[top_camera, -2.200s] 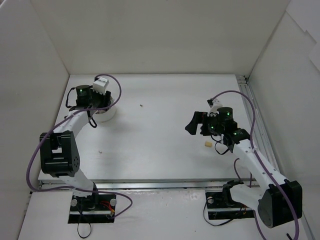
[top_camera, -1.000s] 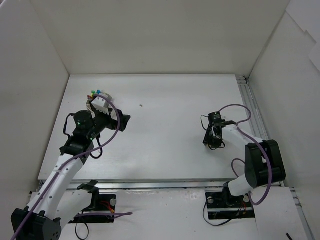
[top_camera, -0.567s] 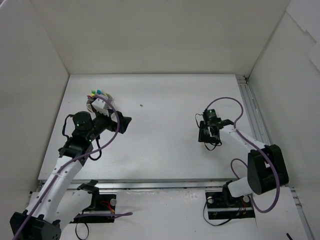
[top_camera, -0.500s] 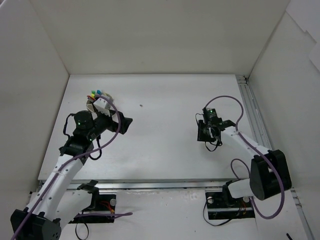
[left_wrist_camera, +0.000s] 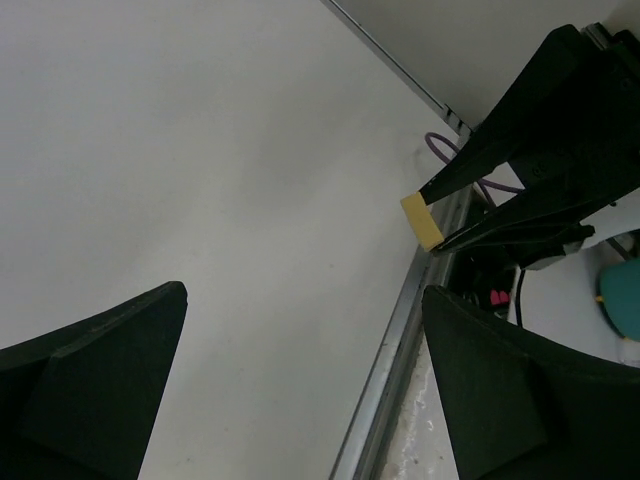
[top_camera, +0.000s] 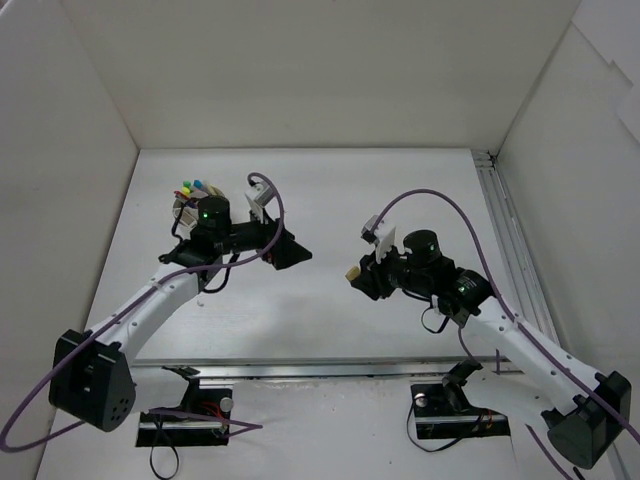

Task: Sort the stationery into containers
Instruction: Pick up the stationery from the center of the board, then place the stationery in the storage box.

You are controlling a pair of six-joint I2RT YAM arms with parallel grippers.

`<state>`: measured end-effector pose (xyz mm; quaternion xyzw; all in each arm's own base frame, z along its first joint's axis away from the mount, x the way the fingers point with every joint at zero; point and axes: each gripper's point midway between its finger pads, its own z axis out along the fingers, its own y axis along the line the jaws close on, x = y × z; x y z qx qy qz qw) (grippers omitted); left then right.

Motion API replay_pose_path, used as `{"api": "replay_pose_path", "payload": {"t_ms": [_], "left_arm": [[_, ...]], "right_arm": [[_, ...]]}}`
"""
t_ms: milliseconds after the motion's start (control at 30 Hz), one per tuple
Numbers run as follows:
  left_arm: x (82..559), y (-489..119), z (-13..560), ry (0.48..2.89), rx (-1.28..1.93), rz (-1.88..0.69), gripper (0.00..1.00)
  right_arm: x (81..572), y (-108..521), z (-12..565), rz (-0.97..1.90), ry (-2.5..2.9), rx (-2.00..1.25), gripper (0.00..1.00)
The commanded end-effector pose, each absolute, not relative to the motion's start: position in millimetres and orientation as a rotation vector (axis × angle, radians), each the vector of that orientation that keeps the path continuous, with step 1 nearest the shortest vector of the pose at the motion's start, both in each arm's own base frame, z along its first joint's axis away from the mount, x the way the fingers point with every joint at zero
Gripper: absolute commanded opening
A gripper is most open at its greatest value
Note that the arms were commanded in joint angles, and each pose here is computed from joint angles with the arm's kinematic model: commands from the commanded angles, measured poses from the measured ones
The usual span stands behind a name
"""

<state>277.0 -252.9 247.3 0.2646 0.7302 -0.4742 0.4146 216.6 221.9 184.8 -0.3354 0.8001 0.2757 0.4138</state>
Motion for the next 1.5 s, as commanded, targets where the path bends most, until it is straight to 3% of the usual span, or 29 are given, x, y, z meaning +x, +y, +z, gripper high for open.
{"api": "replay_pose_path", "payload": {"t_ms": [0,233,467,833,933,967,1033,1167,1233,1333,1433,1467], "left_arm": [[263,-283,295,1.685,0.768,-1.308,0.99],[255,-313,286,1.728,0.813,-1.367,0.98],[264,-323,275,1.814,0.772,-1.283,0.89],[253,-345,265,1.854,0.821,-1.309,0.66],[250,-348,265,1.852,0.836,-1.319,0.47],[249,-348,264,1.854,0.838,-1.322,0.36],[245,-348,265,1.847,0.855,-1.339,0.28],[237,-350,267,1.822,0.882,-1.368,0.0],[237,-349,270,1.812,0.879,-1.358,0.0],[241,-345,275,1.806,0.848,-1.316,0.0],[256,-332,279,1.819,0.783,-1.244,0.0],[269,-320,281,1.824,0.73,-1.188,0.0]], "right_arm": [[217,241,203,0.734,1.838,-0.957,0.07],[216,254,211,0.726,1.783,-1.025,0.07],[219,259,217,0.693,1.755,-1.017,0.07],[234,258,236,0.604,1.698,-0.937,0.07],[238,258,243,0.593,1.67,-0.903,0.07],[239,258,244,0.591,1.667,-0.897,0.07],[242,257,247,0.577,1.66,-0.878,0.07],[244,258,249,0.575,1.653,-0.868,0.07],[247,257,249,0.567,1.659,-0.854,0.09],[250,255,249,0.558,1.671,-0.826,0.2],[251,253,249,0.552,1.687,-0.799,0.43],[252,253,249,0.555,1.696,-0.786,0.95]]}}
